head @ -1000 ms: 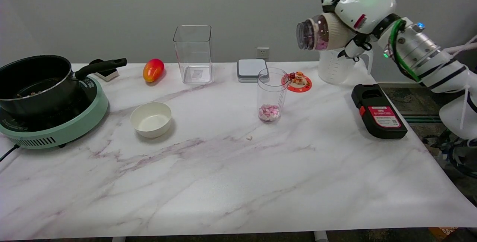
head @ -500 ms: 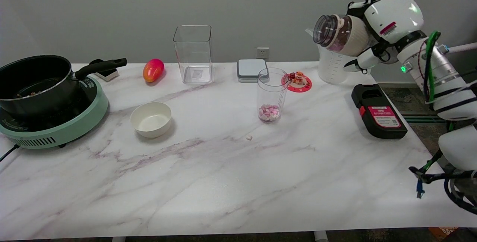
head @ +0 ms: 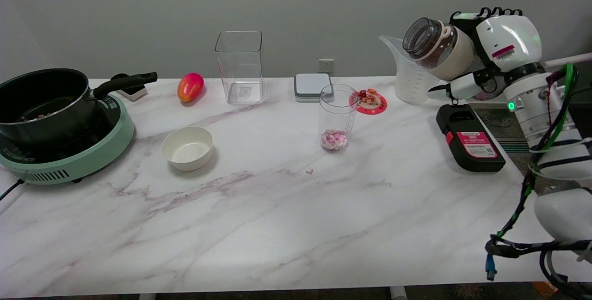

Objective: Place the bottle onto the table.

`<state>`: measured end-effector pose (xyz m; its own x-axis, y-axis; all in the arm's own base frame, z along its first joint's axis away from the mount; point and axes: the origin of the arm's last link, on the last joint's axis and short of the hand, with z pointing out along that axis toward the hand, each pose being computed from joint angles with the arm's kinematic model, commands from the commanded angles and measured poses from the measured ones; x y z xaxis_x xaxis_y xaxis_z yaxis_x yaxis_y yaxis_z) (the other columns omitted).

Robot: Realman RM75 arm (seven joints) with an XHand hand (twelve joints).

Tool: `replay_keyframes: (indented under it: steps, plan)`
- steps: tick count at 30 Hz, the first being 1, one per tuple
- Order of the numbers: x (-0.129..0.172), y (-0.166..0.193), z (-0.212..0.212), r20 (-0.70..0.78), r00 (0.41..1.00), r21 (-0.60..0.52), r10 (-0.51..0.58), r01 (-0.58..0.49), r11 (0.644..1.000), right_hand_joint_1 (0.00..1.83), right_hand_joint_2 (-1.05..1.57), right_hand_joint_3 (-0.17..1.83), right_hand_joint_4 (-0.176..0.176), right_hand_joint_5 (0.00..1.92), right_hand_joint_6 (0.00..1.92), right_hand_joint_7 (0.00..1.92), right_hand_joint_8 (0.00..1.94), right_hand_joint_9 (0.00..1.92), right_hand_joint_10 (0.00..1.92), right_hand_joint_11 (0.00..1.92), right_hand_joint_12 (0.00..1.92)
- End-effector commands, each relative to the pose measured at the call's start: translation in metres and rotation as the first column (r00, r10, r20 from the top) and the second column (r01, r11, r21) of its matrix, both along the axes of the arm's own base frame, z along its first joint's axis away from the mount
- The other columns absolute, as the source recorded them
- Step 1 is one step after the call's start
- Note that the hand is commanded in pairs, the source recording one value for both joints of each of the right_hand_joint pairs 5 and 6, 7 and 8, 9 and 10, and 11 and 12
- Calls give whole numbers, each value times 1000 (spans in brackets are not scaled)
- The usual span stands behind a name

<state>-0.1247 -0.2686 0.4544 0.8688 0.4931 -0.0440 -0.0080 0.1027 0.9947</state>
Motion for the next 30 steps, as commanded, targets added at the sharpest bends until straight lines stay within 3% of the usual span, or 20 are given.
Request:
replay_keyframes:
  steps: [1,4,17,30]
  plan:
    - [-59,18,-17,355,926,-26,126,-125,992,1238,1571,284,0,1920,1920,1915,1915,1762,1762,1580,1580]
    - [-70,14,-31,446,886,-4,128,-141,990,1238,1571,286,0,1920,1920,1916,1916,1762,1762,1580,1580]
    - [-96,-3,-64,602,791,53,106,-172,984,1239,1571,281,0,1920,1920,1918,1918,1768,1768,1588,1588]
    - [-129,16,-82,740,663,42,110,-209,977,1235,1571,274,0,1920,1920,1920,1920,1779,1779,1604,1604]
